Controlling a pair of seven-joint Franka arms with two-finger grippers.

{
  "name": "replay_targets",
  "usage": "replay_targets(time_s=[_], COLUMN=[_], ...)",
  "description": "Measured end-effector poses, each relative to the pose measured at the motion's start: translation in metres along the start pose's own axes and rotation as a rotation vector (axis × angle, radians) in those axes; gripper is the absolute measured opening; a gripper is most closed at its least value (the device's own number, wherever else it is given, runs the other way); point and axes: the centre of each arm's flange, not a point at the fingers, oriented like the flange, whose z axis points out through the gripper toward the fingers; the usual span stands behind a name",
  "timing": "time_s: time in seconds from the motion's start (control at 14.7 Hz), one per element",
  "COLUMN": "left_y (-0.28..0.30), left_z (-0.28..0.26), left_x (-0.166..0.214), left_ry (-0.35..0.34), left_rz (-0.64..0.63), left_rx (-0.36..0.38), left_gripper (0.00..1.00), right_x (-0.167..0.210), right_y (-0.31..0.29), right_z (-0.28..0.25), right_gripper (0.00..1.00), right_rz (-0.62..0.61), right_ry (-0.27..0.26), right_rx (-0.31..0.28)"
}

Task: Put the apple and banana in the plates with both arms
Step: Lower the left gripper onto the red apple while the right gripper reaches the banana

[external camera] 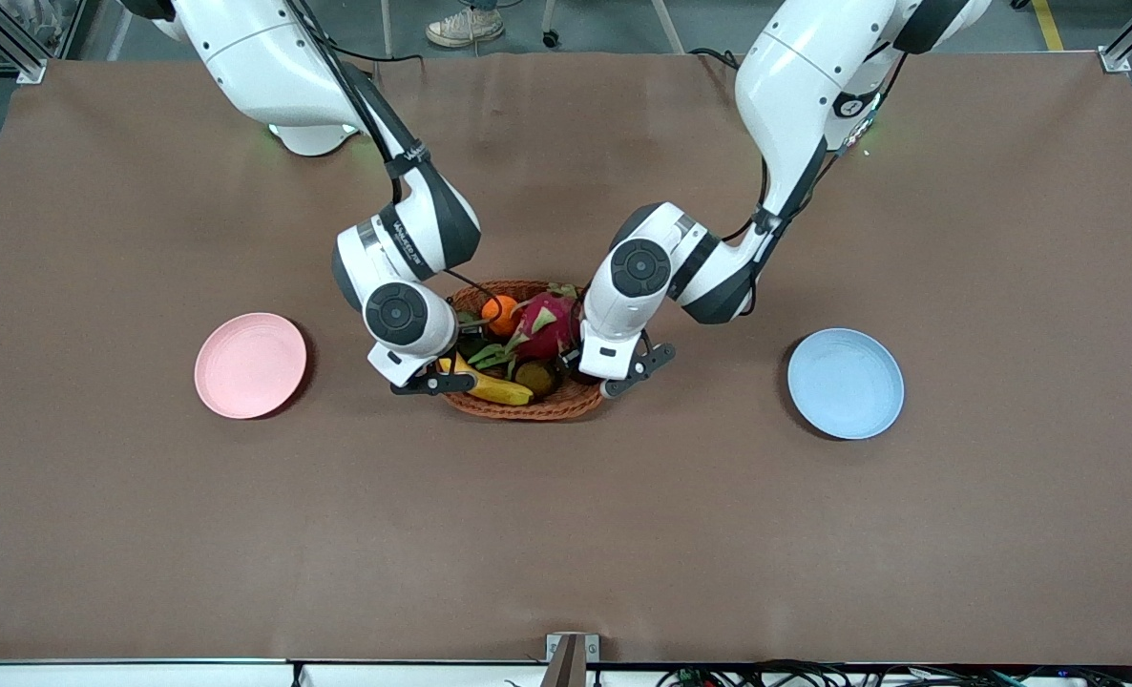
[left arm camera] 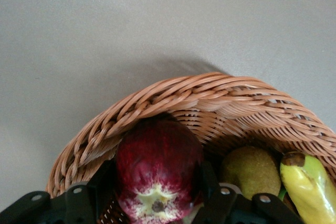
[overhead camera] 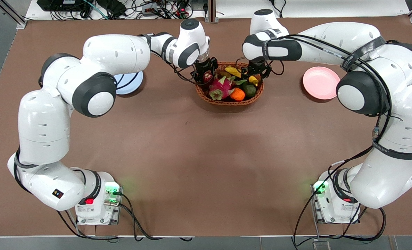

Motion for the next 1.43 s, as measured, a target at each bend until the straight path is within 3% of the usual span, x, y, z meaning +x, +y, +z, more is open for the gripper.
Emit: replay_targets(time_s=[0.89, 1.43], left_y=[0.003, 0.003], left_z=[-0.004, -0.006], left_x=[0.003, 0.004], left_ry=[0.004, 0.003], left_rz=[-0.003, -0.026], left_rx=[-0.010, -0.005], left_gripper=[0.67, 0.67], right_x=[0.010, -0.001], right_y=[0.027, 0.028], right_z=[-0.008, -0.014], right_gripper=[0.59, 0.59], right_rz=[0.060, 0.048], right_ry=[-0.011, -0.063], right_rx=[-0.001, -0.022])
